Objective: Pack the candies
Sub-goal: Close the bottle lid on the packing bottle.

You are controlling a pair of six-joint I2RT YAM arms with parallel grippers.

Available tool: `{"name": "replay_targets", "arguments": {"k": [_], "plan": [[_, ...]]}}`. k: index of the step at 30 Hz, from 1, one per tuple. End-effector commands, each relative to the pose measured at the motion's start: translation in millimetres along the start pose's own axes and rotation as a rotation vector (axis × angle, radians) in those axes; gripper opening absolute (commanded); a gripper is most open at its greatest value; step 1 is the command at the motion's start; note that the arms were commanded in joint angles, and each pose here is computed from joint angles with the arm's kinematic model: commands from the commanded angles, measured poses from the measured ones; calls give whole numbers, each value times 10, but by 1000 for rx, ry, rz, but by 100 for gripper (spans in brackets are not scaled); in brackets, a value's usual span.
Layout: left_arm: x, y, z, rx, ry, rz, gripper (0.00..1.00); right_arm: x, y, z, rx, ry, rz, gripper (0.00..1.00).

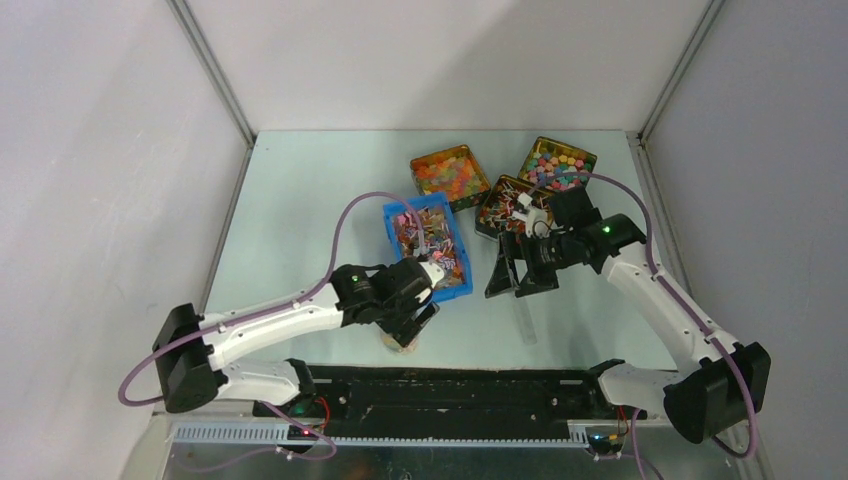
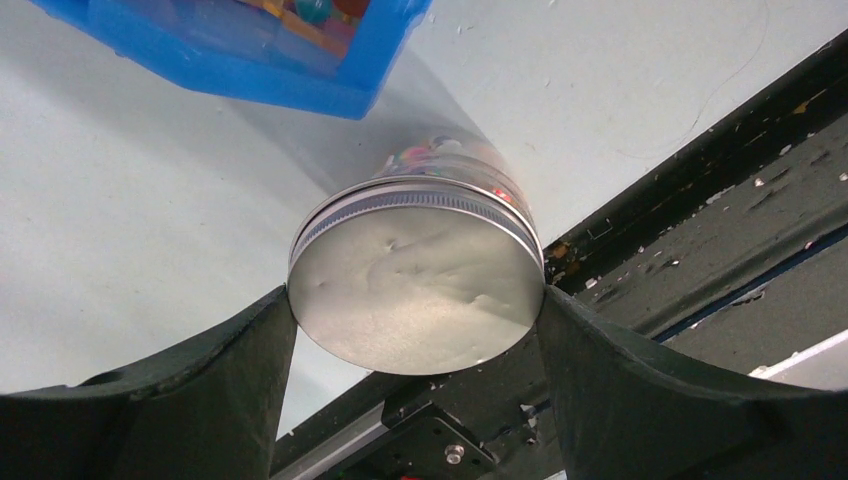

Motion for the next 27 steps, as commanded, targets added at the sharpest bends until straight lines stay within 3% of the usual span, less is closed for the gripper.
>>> {"name": "replay_targets", "arguments": {"k": [1, 27], "plan": [[54, 26, -21, 10, 0, 12, 79, -16, 16, -10, 38, -11, -5, 100], [-126, 46, -115, -41, -28, 123, 79, -109, 10, -1, 47, -17, 31, 100]]}}
Point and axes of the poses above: each gripper's point midway between its finger pads, its own x axis back along the fingers, its own z axis along the line the jaws close on, y = z × x, the point moved 9 cm from there along x, back along the fingers, and after that the axes turned 10 degrees about x, right-handed, at the moved point
